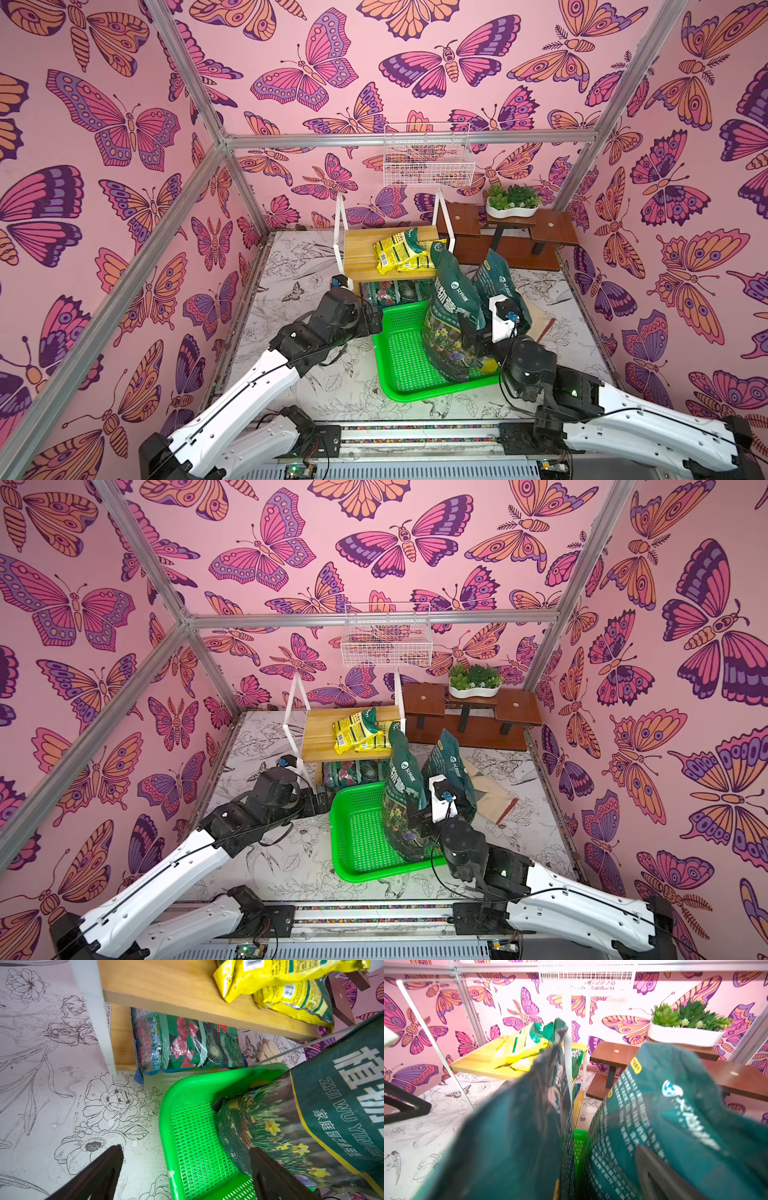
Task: Take down the fertilizer bag from the shelf
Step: Place the fertilizer bag in the storage box.
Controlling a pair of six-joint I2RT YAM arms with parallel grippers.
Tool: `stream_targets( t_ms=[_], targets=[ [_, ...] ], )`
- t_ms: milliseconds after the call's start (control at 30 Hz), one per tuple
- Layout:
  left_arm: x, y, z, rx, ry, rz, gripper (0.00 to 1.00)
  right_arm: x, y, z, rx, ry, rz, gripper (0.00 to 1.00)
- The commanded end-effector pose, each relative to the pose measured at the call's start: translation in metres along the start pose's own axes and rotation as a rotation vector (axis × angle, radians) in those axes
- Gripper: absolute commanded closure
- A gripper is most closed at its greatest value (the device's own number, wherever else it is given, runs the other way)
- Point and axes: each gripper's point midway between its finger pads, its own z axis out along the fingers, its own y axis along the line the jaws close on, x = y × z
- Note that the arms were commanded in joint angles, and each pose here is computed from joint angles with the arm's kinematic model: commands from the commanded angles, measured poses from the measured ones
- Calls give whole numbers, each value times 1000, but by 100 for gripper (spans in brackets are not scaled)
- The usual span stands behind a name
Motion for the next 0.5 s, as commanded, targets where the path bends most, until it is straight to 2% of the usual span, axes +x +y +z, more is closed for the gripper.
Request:
stream_targets(
  t_ms=[0,467],
  targets=[
    [-1,2,-2,-17,-6,18,0,-36,-11,-9,30,-56,17,1],
    [-3,-9,3,25,2,11,0,-113,7,-21,-83,-161,-17,1]
  ],
)
